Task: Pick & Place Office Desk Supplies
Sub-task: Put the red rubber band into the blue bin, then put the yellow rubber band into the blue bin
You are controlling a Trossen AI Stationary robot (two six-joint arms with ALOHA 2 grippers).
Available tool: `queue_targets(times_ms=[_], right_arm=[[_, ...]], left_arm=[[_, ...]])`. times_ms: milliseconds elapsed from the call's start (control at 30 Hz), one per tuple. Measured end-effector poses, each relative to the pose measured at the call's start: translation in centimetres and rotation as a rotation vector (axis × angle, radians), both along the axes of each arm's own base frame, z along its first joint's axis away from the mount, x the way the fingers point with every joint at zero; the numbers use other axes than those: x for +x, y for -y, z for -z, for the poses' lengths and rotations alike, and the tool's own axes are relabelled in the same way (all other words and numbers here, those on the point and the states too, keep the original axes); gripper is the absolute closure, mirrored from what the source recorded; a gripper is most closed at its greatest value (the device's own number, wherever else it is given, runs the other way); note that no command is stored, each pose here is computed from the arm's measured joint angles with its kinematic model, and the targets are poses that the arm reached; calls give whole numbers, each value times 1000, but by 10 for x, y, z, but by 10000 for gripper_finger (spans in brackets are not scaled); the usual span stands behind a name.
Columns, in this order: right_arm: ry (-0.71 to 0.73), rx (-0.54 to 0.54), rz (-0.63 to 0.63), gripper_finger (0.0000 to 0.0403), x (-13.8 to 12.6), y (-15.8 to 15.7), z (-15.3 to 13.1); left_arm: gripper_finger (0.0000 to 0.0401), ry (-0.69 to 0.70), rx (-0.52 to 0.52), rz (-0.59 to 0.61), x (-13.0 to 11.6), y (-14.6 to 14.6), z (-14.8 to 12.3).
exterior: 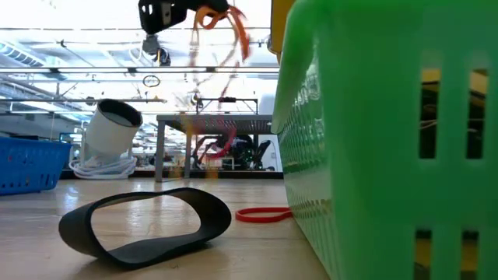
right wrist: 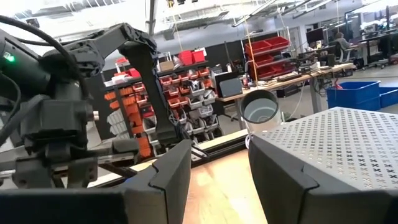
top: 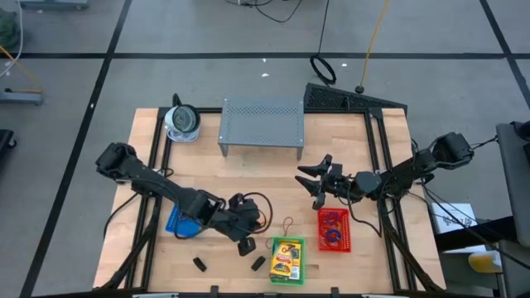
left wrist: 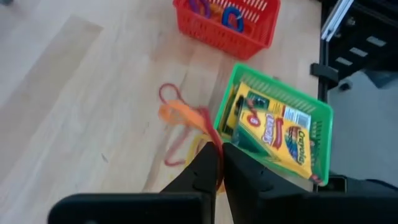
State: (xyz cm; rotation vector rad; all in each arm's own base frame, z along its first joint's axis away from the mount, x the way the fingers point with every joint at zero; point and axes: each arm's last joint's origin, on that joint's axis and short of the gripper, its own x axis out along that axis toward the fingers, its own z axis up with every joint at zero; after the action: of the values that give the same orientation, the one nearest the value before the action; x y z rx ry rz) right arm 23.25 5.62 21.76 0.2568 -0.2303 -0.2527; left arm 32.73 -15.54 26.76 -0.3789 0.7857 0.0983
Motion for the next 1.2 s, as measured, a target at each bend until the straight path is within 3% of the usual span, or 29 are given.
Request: queue_targets(times_ms=[167, 533, 767, 1067, 1200], right_arm=[[0, 0, 0, 248, 0, 0, 0], [-1, -1, 0, 248, 0, 0, 0], [-2, -6, 1, 248, 0, 0, 0], [-2, -8, -1, 248, 0, 0, 0], [-2, -8, -1, 248, 0, 0, 0]], left_arm=[[381, 38, 23, 8, 1, 0, -4], [335, 129, 111, -39, 4, -4, -12], [336, 157, 115, -55, 5, -8, -17], [341, 152, 116, -43, 5, -7, -16], [331, 89, 118, -14, 1, -8, -12]])
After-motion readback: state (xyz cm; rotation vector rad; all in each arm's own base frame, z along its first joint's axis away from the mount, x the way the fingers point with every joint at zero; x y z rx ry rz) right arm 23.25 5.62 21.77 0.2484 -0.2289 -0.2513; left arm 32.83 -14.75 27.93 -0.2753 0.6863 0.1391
